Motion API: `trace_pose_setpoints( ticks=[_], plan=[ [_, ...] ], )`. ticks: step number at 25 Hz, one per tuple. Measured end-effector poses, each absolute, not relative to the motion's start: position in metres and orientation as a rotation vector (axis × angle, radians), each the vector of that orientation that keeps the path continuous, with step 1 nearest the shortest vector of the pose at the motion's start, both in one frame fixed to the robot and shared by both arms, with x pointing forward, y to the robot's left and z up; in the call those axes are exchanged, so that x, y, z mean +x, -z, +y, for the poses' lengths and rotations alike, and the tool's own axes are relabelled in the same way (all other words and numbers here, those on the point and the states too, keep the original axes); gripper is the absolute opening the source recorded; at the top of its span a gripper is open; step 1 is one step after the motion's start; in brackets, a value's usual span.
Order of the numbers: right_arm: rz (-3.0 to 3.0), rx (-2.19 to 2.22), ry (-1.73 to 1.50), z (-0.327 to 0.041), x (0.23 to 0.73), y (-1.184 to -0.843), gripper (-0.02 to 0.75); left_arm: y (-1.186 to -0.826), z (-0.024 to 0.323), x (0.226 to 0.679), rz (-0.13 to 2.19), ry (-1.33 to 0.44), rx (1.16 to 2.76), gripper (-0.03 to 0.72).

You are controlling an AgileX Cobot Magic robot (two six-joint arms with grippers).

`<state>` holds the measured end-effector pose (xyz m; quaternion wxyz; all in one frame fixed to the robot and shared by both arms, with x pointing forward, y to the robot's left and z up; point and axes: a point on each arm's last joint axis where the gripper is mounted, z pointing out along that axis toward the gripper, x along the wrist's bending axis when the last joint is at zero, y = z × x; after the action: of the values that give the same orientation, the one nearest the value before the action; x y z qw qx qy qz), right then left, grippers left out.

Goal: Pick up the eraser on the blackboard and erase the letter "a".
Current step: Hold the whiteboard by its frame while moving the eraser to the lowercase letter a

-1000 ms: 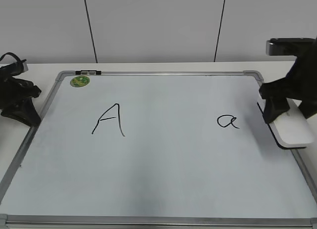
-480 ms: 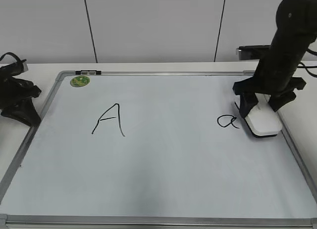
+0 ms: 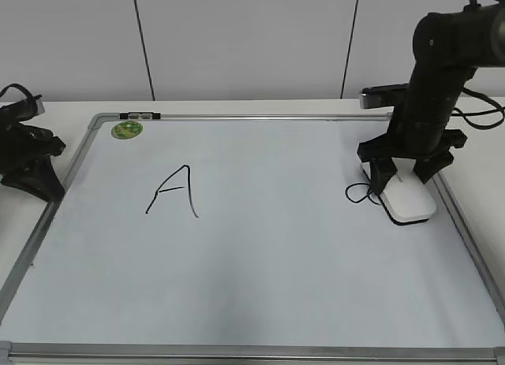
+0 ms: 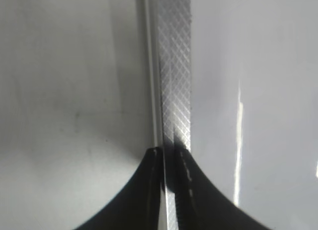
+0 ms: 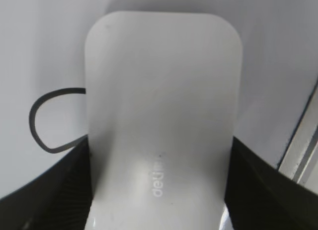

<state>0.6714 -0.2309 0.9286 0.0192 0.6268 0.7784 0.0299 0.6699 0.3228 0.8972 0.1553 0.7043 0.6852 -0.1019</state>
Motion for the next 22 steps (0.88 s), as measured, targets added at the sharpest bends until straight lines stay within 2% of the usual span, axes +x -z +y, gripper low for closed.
trace_pose_setpoints(
  ticks=[12,22],
  plan=[
    [2.625,1.62,-0.145,-0.141,0.653,-0.927,0.528,-0.897,0.323,0.67,1.963,0.292,2.016,0.034],
    [2.589,1.703,-0.158,-0.156,0.66,-0.927,0.528,-0.897,0.323,0.67,1.963,0.294,2.012,0.034]
  ],
)
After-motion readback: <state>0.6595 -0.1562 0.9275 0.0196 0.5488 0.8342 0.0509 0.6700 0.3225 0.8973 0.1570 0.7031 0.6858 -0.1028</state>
